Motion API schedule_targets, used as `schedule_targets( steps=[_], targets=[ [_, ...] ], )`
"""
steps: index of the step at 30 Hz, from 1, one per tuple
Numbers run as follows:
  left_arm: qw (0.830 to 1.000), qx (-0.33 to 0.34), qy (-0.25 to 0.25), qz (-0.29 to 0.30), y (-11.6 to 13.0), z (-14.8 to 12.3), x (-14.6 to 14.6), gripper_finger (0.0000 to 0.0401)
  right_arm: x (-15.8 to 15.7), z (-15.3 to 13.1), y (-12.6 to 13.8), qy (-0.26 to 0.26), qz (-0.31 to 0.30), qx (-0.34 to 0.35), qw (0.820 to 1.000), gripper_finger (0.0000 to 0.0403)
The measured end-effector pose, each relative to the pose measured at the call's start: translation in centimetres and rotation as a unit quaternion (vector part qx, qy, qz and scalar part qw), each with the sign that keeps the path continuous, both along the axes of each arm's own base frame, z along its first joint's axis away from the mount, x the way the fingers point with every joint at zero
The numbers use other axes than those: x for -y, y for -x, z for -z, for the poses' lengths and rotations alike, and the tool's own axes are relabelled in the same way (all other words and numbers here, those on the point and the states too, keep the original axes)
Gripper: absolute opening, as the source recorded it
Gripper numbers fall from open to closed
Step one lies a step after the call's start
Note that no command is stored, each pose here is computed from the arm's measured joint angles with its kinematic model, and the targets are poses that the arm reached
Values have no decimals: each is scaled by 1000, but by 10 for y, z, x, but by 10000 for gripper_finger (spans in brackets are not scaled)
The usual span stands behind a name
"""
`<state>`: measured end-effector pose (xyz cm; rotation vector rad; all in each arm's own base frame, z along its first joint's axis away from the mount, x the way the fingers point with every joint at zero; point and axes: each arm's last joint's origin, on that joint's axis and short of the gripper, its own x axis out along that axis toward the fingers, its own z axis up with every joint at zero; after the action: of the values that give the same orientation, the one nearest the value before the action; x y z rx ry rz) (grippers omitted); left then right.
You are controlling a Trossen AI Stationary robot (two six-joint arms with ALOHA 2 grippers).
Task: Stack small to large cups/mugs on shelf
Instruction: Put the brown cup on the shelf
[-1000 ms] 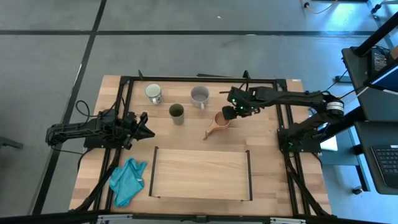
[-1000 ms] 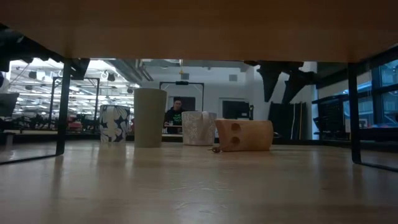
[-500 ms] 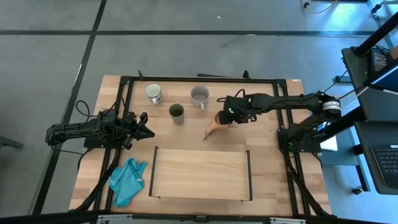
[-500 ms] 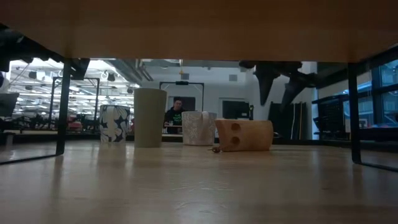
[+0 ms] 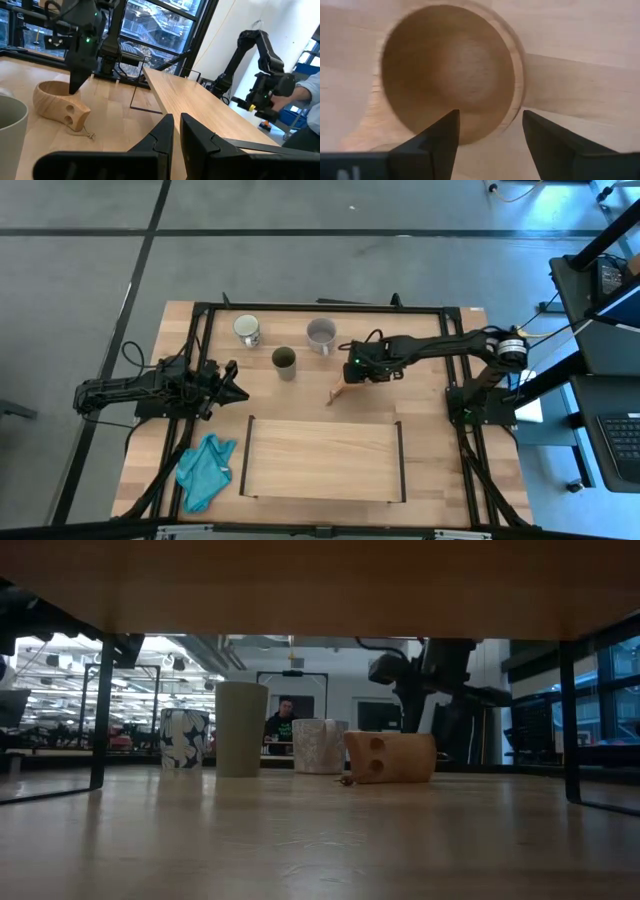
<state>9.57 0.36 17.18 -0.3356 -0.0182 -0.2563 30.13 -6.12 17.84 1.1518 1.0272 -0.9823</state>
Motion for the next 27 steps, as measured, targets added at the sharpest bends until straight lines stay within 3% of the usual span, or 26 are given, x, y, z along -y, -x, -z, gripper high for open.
schedule_targets(
  steps=[9,21,27],
  targets=[
    [1000,0,0,0,0,0,0,28,6,10,0,9,-6,-28,1000,208],
    [1000,0,0,0,0,0,0,27,22,8,8,19,-29,-46,998,54],
    [1000,-1,0,0,0,0,0,27,29,8,11,24,-48,-50,997,39]
  ],
)
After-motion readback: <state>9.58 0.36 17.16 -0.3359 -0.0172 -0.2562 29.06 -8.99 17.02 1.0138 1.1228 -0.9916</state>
